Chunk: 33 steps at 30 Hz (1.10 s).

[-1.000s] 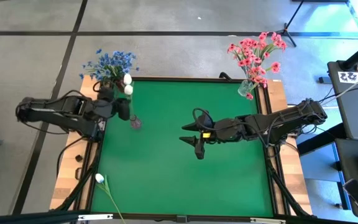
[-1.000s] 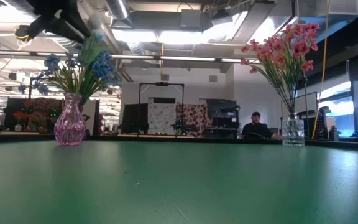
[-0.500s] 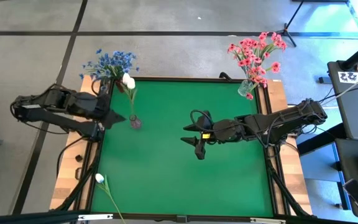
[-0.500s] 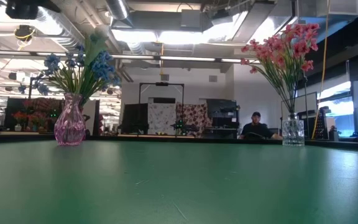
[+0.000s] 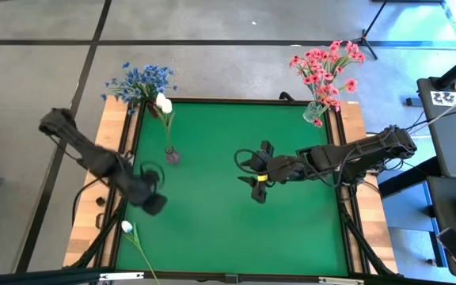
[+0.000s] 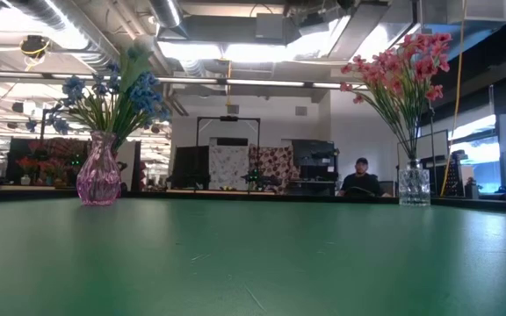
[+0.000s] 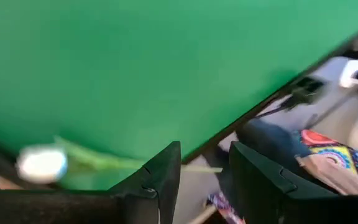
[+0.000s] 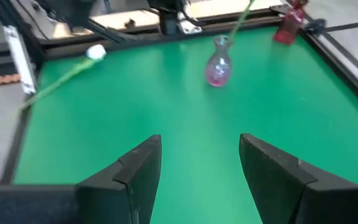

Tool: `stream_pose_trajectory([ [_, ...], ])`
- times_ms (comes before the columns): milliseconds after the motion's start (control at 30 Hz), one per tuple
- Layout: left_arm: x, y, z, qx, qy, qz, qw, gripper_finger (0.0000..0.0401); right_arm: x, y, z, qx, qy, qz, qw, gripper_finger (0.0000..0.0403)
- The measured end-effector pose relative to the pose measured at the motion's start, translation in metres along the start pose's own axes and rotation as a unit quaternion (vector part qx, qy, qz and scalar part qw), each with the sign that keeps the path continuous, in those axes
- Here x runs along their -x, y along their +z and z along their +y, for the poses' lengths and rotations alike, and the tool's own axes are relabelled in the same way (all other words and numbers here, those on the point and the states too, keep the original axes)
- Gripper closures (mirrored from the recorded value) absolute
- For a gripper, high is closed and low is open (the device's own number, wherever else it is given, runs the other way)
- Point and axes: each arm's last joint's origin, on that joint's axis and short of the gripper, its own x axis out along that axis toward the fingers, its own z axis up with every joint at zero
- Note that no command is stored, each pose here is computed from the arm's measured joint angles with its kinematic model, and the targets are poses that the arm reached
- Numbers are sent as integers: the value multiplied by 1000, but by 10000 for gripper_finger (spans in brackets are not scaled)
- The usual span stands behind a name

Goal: Sort flowers into vase by color
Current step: Put the white tulip into the purple vase

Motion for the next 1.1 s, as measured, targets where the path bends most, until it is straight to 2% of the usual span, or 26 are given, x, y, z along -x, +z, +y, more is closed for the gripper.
stream_pose_trajectory([
  [133,-32,-27,-9,67,44,41,996,268,-4,-1,-14,5,-26,20,999,189],
  [233,-54,-44,-10,116,77,41,989,268,-7,-1,-25,19,-40,38,998,189],
  [400,-83,-75,-1,210,170,70,960,268,-9,-3,-34,82,-26,65,994,189],
  [533,-97,-94,10,238,233,76,940,268,-9,-3,-34,123,-14,66,990,189],
  [633,-110,-94,14,243,267,61,930,268,-9,-3,-34,131,-8,68,989,189],
  [900,-136,-73,33,268,287,37,919,268,-8,-9,-35,137,-3,98,986,189],
  [1100,-158,-59,54,286,277,93,913,268,-8,-12,-36,141,-5,116,983,189],
])
